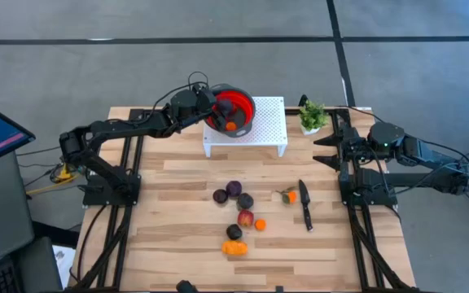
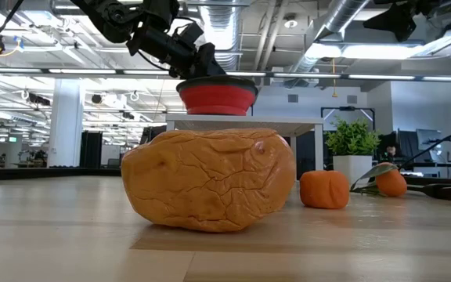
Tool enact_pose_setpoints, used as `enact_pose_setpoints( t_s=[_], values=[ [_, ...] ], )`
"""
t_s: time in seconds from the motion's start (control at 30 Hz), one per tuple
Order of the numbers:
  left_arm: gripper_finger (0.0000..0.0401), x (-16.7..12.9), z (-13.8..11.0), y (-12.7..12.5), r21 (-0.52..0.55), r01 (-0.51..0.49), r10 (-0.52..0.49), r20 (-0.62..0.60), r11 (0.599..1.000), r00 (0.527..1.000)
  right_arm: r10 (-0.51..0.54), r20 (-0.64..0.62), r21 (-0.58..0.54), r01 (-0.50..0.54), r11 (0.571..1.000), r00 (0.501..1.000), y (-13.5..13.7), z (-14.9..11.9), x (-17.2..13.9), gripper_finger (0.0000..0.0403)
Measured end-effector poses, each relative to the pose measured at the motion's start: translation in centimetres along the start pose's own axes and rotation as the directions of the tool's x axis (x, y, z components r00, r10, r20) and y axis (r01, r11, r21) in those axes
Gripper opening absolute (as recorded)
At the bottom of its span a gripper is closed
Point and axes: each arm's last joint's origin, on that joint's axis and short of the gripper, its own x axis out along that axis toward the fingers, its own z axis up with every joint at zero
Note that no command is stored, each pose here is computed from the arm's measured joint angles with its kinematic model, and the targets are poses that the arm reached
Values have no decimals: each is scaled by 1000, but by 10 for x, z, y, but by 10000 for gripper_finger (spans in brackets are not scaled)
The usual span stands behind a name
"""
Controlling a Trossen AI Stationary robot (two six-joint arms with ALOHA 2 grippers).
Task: Pick & Place Fruit
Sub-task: Put the plum into the strainer bowl on the shelf, then put the top left plum into the strainer bowl on the shelf
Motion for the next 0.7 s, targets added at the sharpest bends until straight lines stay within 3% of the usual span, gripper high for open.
enact_pose_setpoints(
  t_s=[0.33,0.7],
  values=[
    [386,-12,15,4,-10,-10,11,64,1000,998,0,0,0,0,1000,1000,0,0,0,260],
    [379,-60,59,13,-44,-12,22,240,999,970,0,-1,0,0,1000,1000,0,0,0,260]
  ],
)
